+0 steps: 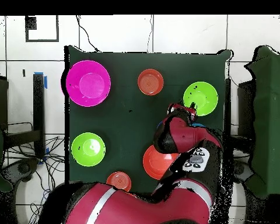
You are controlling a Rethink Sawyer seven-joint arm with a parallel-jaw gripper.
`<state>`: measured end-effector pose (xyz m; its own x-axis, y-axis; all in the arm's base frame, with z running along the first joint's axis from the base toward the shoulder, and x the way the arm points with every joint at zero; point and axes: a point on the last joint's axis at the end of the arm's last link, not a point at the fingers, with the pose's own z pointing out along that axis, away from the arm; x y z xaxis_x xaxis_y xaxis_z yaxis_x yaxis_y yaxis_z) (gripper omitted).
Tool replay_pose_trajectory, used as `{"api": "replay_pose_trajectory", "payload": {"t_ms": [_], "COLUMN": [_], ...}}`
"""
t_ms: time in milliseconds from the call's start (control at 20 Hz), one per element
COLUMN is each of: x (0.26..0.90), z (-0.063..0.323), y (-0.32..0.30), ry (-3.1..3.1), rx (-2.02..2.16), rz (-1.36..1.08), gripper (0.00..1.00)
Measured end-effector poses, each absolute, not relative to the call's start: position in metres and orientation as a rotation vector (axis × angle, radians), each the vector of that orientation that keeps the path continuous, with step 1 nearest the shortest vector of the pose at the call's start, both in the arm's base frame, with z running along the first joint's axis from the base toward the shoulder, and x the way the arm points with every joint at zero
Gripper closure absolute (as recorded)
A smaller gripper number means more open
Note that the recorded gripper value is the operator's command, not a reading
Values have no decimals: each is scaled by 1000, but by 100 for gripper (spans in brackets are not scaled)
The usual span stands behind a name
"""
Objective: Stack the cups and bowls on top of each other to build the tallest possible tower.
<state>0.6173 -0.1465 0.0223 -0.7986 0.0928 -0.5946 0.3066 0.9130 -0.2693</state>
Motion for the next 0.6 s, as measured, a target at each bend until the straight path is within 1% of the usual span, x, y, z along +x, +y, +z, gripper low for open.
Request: {"api": "replay_pose_trajectory", "payload": {"t_ms": [400,600], "x": [612,608], "z": [18,9], "y": [-157,-155], "ry": [2470,2476], "rx": [285,276], "rz": [-475,-467], "gripper": [0,0]}}
